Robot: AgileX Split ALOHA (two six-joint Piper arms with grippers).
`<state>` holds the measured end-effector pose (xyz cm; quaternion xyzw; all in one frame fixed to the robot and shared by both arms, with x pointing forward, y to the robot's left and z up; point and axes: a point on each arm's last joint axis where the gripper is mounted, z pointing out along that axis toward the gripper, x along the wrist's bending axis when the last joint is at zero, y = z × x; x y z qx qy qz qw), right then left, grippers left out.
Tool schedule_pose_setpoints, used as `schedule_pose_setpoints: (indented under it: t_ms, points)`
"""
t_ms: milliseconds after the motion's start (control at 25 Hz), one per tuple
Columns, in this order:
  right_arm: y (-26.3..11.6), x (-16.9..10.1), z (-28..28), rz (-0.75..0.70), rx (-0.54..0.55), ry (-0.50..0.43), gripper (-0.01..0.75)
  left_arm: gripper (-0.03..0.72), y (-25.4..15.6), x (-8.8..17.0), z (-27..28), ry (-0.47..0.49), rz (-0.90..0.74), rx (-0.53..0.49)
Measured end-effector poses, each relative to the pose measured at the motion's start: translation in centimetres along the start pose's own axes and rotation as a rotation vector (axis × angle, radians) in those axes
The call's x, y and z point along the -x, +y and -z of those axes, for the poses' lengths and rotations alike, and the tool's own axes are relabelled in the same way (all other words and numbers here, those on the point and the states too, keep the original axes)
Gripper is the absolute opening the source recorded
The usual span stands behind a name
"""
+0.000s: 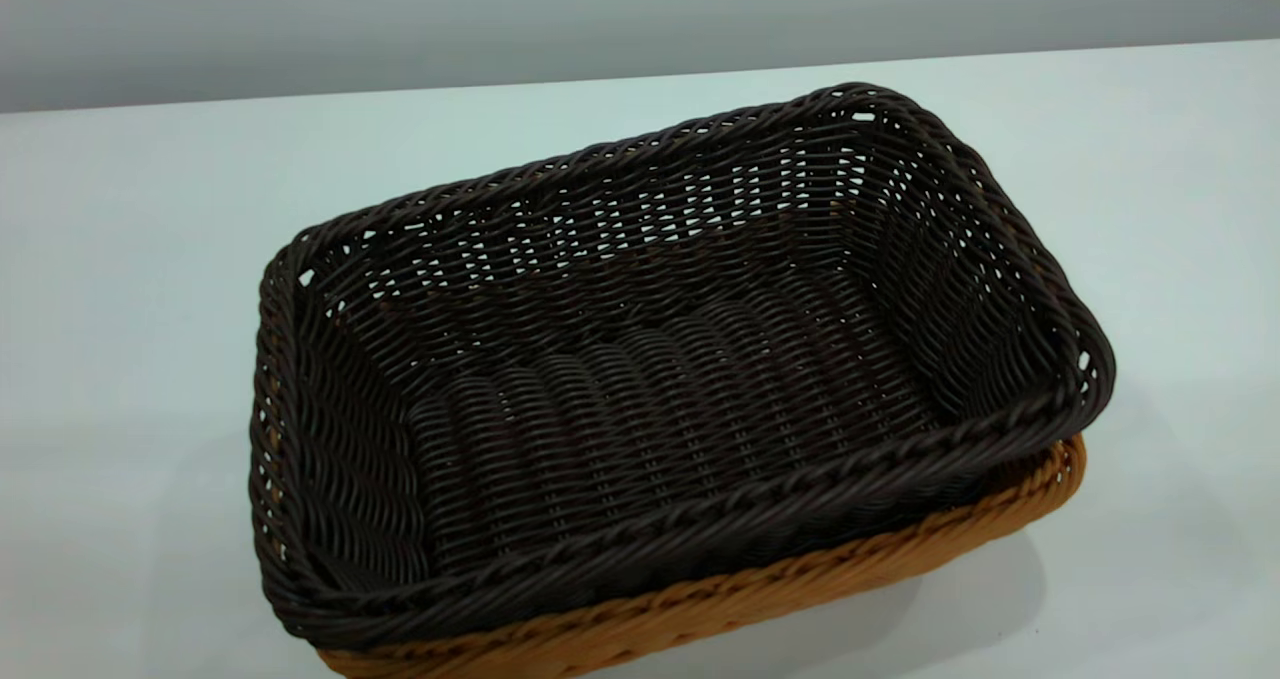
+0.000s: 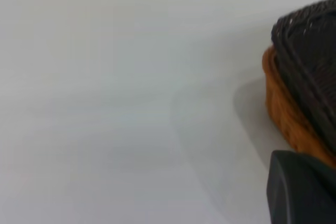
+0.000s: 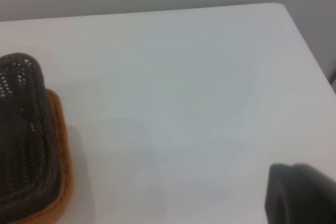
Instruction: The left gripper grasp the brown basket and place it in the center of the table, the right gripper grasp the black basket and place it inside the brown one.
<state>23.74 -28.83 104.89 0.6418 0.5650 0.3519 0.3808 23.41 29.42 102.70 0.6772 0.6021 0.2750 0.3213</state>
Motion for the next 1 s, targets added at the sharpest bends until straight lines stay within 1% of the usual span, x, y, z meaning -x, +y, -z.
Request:
schedule_pose_setpoints:
  t_ms: [80, 280, 1000]
  points:
    - [0.0, 0.0, 0.0, 0.002, 0.0, 0.004, 0.001, -0.001, -0.21, 0.03, 0.26, 0.0, -0.003, 0.023]
    - [0.0, -0.01, 0.01, 0.012, -0.002, 0.028, 0.001, -0.001, -0.24, 0.03, 0.29, -0.001, -0.003, 0.02]
    - [0.01, 0.0, 0.01, 0.013, 0.0, 0.027, 0.001, -0.001, -0.22, 0.04, 0.28, -0.001, -0.003, 0.02]
